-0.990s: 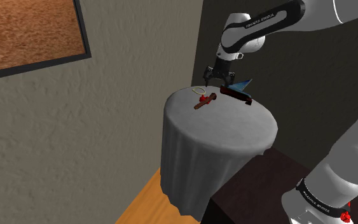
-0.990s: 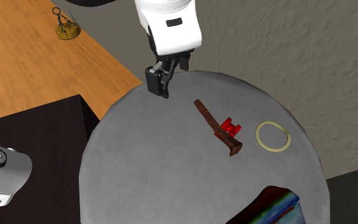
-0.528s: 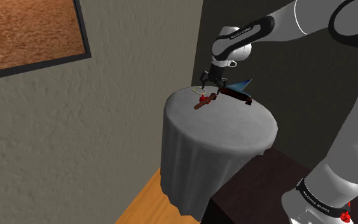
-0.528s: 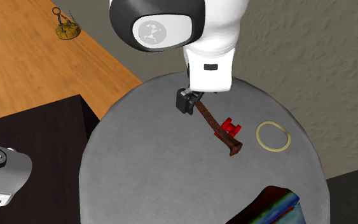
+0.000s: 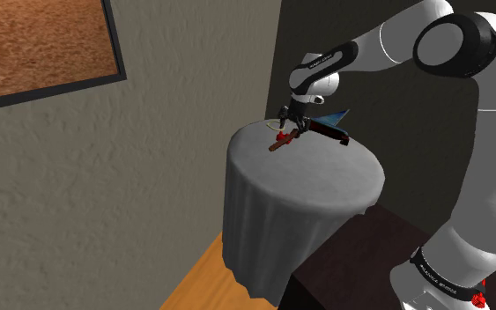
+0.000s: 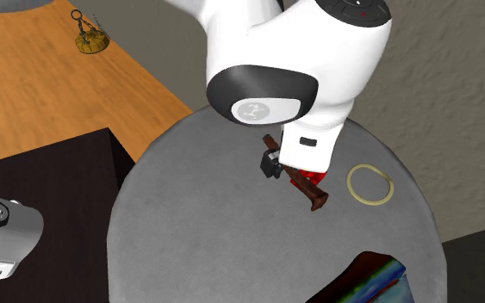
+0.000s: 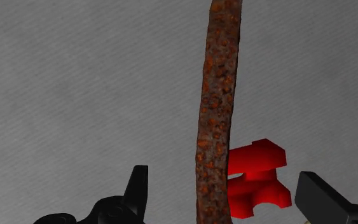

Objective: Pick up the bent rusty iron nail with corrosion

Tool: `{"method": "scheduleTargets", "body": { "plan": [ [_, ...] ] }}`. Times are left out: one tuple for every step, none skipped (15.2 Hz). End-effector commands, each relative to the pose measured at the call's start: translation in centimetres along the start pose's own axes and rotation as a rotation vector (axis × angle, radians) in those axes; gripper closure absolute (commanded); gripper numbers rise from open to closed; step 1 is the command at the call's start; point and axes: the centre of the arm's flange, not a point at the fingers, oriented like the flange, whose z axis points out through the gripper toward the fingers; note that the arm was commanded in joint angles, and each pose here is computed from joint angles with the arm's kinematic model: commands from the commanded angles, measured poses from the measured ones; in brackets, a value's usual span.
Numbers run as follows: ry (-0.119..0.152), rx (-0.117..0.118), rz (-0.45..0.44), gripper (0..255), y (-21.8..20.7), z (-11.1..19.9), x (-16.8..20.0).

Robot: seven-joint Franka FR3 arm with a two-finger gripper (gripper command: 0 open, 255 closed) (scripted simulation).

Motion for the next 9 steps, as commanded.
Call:
{"method": "scheduleTargets", "body": {
  "plan": [
    [0.000,0.001,0.004,0,-0.1,1.1,0.2],
    [0.000,0.001,0.004,0,-0.1,1.7,0.2],
    [0.000,0.001,0.004,0,0.0,2.2,0.2],
    [0.000,0.001,0.004,0,0.0,2.7,0.3],
    [0.000,0.001,0.004,0,0.0,3.0,0.3],
    [0.000,0.001,0.004,0,0.0,3.0,0.3],
    [0.000,0.001,0.004,255,0.1,3.0,0.3],
    [0.000,0.001,0.004,255,0.0,3.0,0.3],
    [0.000,0.001,0.004,255,0.0,3.0,0.3]
  ]
}}
